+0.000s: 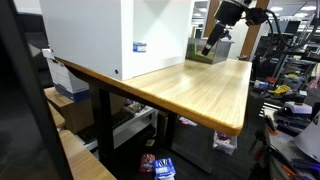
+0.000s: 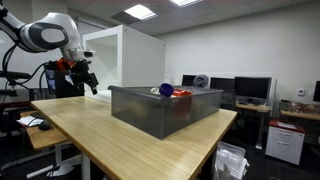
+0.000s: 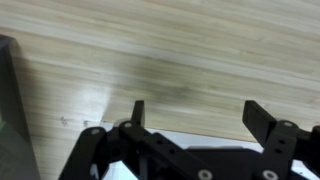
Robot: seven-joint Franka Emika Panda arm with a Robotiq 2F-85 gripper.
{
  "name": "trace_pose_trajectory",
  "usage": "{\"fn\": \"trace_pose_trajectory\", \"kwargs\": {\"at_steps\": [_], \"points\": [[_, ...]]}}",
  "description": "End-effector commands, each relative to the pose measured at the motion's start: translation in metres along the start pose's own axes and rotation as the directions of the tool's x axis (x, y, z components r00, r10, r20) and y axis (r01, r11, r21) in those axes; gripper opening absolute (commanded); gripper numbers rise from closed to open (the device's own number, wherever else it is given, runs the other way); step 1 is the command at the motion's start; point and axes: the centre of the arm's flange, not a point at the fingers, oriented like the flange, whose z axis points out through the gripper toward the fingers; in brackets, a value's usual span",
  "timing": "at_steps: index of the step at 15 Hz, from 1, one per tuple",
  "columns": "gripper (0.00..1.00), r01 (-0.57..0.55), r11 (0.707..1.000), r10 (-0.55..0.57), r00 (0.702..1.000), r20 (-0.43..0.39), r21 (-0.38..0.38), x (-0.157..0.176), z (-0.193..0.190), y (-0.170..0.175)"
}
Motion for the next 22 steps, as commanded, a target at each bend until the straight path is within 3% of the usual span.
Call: {"fn": "trace_pose_trajectory", "kwargs": {"at_steps": [1,13,22], "points": [[1.00,0.021,0.999,-0.023,0.998,-0.050,-0.029,0.009,0.007,-0.005],[1.00,0.062,0.997,-0.071,0.983,-0.167,-0.055,0.027,0.010,-0.017],[1.00,0.071,0.997,-0.075,0.986,-0.148,-0.033,0.021,0.006,-0.014]]}}
